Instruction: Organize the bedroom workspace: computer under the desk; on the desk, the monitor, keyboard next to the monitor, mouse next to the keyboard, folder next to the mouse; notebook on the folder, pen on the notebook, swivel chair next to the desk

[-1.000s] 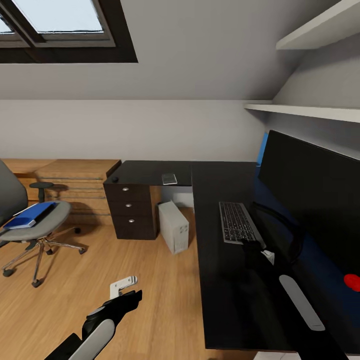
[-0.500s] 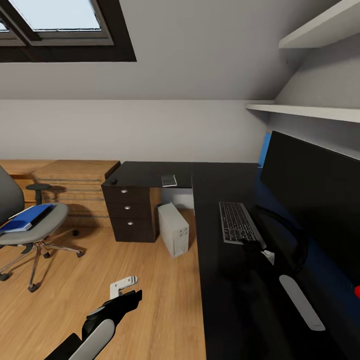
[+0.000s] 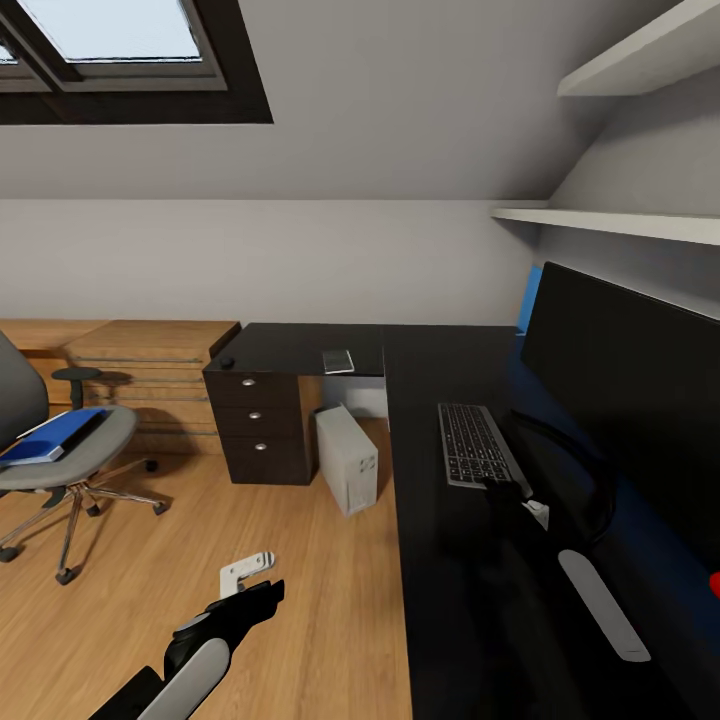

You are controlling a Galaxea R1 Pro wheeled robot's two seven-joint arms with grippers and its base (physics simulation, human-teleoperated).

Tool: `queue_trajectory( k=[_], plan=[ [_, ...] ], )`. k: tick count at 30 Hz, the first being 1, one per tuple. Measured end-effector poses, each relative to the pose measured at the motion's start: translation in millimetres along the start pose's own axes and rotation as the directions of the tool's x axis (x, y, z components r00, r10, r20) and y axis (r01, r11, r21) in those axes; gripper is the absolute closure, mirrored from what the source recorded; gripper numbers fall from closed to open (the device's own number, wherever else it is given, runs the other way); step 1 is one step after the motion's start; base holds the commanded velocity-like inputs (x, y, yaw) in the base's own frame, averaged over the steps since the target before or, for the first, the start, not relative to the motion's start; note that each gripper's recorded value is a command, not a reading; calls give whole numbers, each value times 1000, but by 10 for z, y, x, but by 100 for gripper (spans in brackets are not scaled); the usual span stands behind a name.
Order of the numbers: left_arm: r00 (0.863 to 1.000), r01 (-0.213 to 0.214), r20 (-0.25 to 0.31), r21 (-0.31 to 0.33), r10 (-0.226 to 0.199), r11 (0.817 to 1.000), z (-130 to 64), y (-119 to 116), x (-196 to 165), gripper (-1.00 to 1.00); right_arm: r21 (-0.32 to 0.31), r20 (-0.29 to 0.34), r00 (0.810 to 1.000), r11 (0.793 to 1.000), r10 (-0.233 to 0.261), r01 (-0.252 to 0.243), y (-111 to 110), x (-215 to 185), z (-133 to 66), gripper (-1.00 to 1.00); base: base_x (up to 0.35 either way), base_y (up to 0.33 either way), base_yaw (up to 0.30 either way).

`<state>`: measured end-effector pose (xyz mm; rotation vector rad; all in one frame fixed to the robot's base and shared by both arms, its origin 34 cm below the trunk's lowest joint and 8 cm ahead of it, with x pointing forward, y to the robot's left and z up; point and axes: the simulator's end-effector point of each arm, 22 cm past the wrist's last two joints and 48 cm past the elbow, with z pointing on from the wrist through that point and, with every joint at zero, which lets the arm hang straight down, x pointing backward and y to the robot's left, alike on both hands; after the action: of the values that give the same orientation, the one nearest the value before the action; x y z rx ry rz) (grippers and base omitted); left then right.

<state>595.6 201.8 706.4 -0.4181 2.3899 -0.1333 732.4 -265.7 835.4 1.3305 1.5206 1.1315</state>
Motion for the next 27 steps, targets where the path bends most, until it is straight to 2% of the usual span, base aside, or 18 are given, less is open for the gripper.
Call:
queue_trajectory(
  k=[7, 9, 18, 22, 27],
  plan=[
    [1000, 3, 7, 3, -3, 1000, -14, -12, -27, -100, 0, 0, 1000, 1000, 0, 0, -2, 1, 1, 100, 0, 0, 0],
    [1000, 2, 10, 6, -2, 1000, -23, -26, -39, -100, 0, 2, 1000, 1000, -15, 15, -1, -1, 0, 100, 0, 0, 0],
    [999, 1, 35, 59, -4, 998, -141, -233, -139, -100, -54, 3, 1000, 998, -24, 25, 126, 1, -4, 100, 0, 0, 0],
    [999, 3, 37, 61, -6, 998, -147, -242, -152, -100, -67, 5, 999, 997, -34, 34, 156, -3, -6, 100, 0, 0, 0],
    [999, 5, 39, 60, -7, 998, -86, -219, -100, -100, -71, 8, 999, 996, -44, 44, 79, -5, 12, 100, 0, 0, 0]
  ],
)
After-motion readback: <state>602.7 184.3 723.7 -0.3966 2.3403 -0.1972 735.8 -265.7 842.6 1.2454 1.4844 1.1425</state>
